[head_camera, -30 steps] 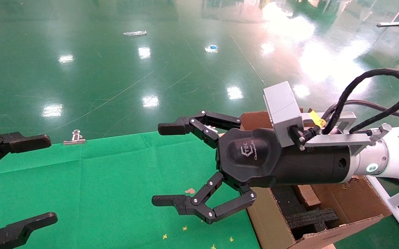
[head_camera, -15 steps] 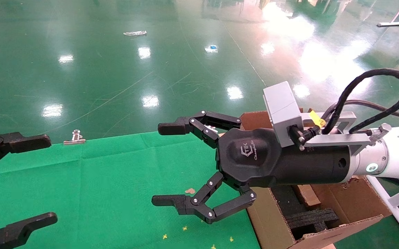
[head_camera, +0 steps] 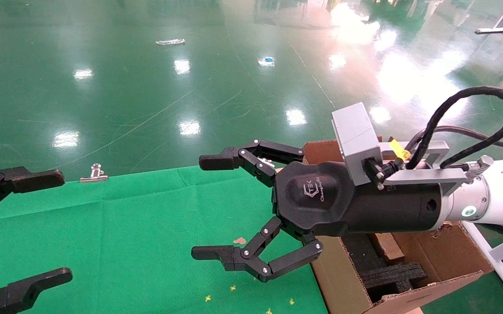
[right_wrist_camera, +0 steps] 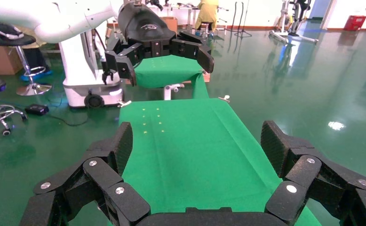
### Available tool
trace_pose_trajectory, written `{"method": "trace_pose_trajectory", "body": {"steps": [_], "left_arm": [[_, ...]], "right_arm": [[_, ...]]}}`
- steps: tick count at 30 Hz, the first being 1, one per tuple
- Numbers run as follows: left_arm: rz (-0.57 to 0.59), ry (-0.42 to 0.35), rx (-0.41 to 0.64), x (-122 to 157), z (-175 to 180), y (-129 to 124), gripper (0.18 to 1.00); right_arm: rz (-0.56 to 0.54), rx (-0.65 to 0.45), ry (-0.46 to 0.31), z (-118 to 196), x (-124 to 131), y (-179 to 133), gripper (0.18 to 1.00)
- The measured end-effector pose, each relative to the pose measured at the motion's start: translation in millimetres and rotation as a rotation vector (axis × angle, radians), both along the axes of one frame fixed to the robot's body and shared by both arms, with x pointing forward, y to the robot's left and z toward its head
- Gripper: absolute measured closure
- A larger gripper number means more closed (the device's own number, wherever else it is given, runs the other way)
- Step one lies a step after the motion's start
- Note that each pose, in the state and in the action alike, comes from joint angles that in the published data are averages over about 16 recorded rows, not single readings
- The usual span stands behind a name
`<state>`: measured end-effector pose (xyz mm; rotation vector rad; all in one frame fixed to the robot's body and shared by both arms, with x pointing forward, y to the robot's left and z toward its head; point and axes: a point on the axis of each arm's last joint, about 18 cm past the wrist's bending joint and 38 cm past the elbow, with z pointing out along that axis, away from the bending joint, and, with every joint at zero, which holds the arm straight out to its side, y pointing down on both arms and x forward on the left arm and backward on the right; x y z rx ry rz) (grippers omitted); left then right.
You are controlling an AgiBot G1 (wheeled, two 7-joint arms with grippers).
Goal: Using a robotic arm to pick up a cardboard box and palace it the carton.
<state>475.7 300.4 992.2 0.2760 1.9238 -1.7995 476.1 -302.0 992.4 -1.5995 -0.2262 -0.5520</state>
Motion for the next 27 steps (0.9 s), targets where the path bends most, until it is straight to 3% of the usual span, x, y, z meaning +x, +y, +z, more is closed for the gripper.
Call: {"method": "trace_pose_trajectory", "body": {"steps": [27], "left_arm": [[0.0,0.0,0.0,0.0,0.0,0.0,0.184]], "right_arm": [[0.0,0.0,0.0,0.0,0.0,0.0,0.178]]}}
